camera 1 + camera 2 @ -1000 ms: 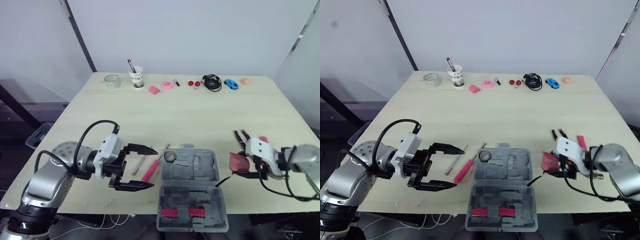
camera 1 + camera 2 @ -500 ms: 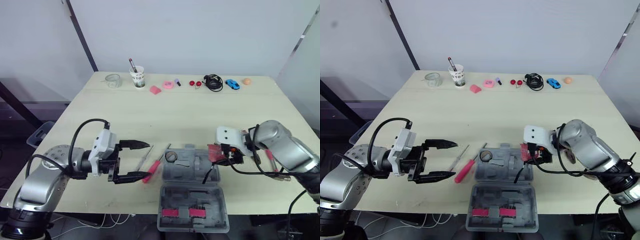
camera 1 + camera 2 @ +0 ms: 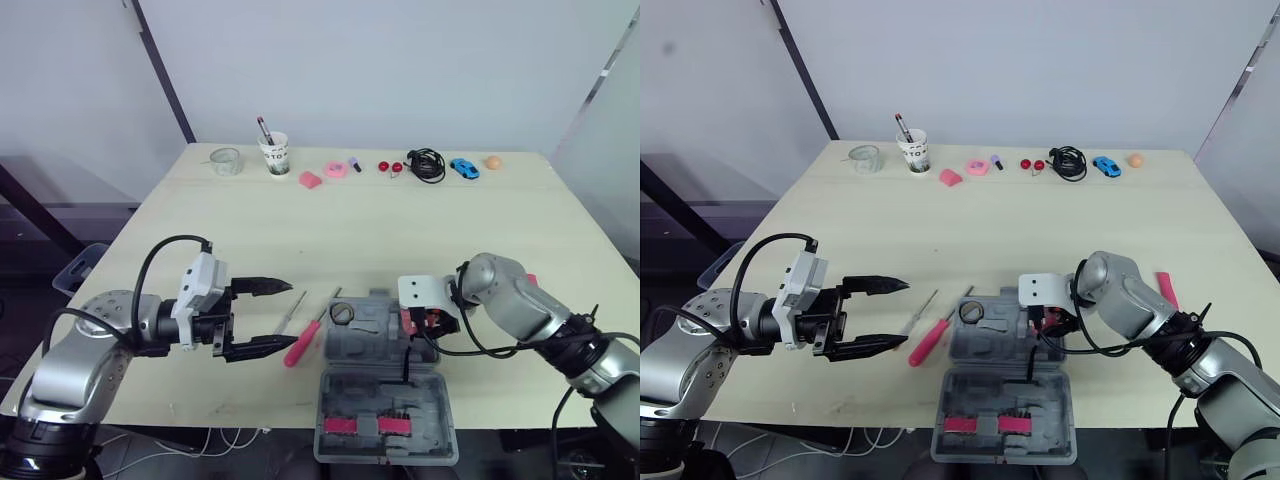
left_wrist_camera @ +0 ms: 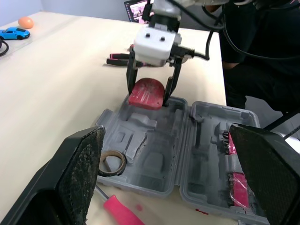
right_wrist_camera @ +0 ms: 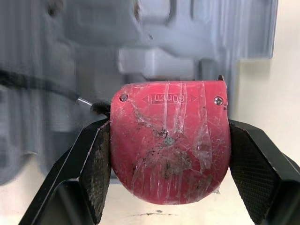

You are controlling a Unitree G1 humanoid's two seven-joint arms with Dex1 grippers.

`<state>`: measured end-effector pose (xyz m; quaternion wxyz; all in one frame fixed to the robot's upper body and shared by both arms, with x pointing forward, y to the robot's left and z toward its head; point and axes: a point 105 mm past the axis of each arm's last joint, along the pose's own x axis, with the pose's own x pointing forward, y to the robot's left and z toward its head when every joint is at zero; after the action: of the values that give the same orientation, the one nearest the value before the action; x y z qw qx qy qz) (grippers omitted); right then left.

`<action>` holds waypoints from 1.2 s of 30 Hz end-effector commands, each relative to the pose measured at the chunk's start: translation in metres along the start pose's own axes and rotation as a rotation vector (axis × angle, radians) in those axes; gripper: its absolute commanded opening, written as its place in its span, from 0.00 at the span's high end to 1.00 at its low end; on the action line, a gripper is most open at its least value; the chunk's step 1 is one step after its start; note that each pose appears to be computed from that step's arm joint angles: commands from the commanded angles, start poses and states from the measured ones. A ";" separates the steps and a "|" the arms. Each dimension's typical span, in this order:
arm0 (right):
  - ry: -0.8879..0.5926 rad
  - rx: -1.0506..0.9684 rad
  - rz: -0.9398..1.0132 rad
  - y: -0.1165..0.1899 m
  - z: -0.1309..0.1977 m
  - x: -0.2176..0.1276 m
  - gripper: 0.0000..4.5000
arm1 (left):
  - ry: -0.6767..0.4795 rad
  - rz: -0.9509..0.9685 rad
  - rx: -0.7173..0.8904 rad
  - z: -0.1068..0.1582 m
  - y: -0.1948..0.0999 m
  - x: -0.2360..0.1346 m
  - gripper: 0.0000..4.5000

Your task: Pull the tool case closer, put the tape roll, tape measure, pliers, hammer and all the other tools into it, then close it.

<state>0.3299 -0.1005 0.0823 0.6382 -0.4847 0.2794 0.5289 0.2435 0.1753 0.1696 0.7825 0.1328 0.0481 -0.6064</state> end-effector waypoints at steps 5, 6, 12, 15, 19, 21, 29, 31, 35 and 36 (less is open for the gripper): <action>0.007 -0.042 -0.045 -0.007 0.000 0.008 0.33 | 0.000 -0.003 0.030 0.006 -0.001 0.000 0.00; 0.007 -0.042 -0.040 -0.006 -0.001 0.009 0.33 | 0.002 -0.001 0.033 0.005 -0.001 0.000 0.00; 0.002 -0.032 -0.036 -0.004 -0.002 0.013 0.33 | 0.004 -0.006 0.038 0.005 -0.001 0.001 0.00; -0.008 -0.032 -0.041 -0.005 -0.001 0.012 0.22 | 0.004 -0.011 0.036 0.005 -0.001 0.001 0.00; -0.012 -0.026 -0.049 -0.006 -0.001 0.008 0.01 | 0.003 -0.016 0.034 0.004 -0.002 0.002 0.00; -0.018 -0.020 -0.064 -0.008 0.000 0.005 0.01 | 0.004 -0.020 0.033 0.004 -0.003 0.003 0.00; -0.104 0.031 -0.134 -0.012 0.013 -0.030 0.01 | 0.001 -0.024 0.036 0.003 -0.003 0.006 0.00; -0.128 0.060 -0.147 -0.011 0.011 -0.038 0.01 | 0.000 -0.024 0.038 0.003 -0.003 0.006 0.00; -0.259 0.167 -0.174 -0.008 0.009 -0.051 0.01 | -0.001 -0.023 0.041 0.003 -0.002 0.006 0.00; -0.297 0.192 -0.192 -0.008 0.007 -0.052 0.01 | -0.001 -0.022 0.041 0.003 -0.002 0.006 0.00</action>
<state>0.3201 -0.1128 0.1156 0.7327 -0.3918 0.2246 0.5091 0.2429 0.1703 0.1638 0.7758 0.1346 0.0538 -0.6141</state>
